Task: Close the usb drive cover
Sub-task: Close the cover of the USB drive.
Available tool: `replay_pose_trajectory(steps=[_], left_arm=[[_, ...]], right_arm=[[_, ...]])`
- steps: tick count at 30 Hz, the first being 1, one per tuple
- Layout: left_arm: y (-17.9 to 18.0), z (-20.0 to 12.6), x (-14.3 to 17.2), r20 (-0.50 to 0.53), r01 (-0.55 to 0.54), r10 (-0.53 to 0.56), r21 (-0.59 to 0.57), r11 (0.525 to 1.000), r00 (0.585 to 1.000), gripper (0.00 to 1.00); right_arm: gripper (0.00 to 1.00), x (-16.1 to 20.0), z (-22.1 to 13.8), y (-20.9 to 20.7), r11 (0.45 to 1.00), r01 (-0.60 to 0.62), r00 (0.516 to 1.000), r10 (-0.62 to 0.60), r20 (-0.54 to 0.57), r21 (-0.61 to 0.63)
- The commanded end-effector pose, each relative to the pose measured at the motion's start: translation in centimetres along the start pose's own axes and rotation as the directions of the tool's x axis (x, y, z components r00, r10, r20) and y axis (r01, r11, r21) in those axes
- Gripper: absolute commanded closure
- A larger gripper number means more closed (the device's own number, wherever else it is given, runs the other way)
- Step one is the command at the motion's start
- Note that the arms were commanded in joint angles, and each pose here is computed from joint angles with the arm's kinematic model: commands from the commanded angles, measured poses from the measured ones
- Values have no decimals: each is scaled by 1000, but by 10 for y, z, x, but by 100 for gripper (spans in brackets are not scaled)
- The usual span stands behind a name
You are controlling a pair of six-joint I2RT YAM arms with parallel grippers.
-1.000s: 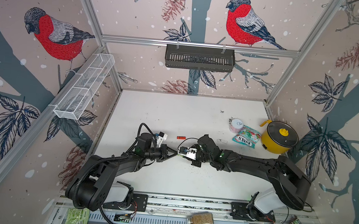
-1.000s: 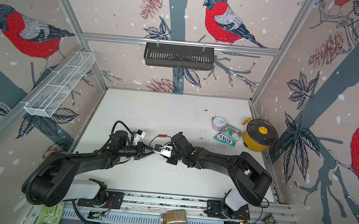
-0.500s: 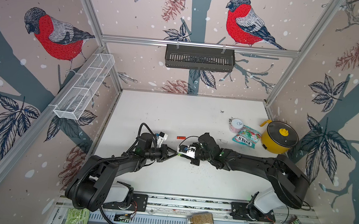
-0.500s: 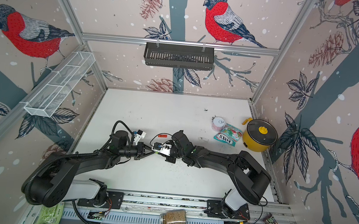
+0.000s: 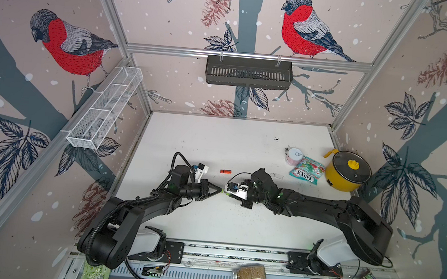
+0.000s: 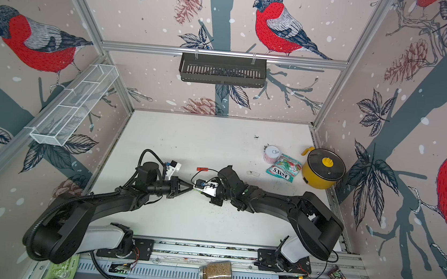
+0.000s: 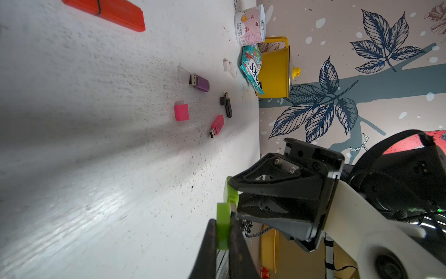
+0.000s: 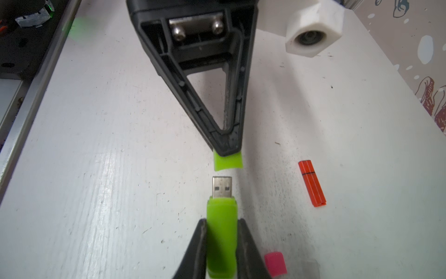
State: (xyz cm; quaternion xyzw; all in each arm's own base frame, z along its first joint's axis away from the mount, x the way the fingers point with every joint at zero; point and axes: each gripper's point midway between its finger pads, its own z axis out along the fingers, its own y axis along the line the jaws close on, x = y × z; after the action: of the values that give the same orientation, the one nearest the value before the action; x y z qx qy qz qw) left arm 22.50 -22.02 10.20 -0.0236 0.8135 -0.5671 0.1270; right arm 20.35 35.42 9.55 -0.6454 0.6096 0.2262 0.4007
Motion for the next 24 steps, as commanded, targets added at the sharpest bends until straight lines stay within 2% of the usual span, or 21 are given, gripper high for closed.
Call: replay_pose_trajectory(steps=[1, 18, 24], left_arm=[[-7, 0, -1, -3, -25, 25, 18, 1000, 1000, 99], [-5, 3, 3, -27, -18, 19, 24, 1000, 999, 100], [-8, 5, 2, -31, -23, 24, 32, 999, 999, 100]], right_arm=[[85, -7, 2, -4, 1000, 3, 1000, -3, 14, 19], [86, -16, 1, -11, 999, 2, 999, -5, 49, 47], [85, -20, 3, -5, 1000, 11, 998, -12, 67, 5]])
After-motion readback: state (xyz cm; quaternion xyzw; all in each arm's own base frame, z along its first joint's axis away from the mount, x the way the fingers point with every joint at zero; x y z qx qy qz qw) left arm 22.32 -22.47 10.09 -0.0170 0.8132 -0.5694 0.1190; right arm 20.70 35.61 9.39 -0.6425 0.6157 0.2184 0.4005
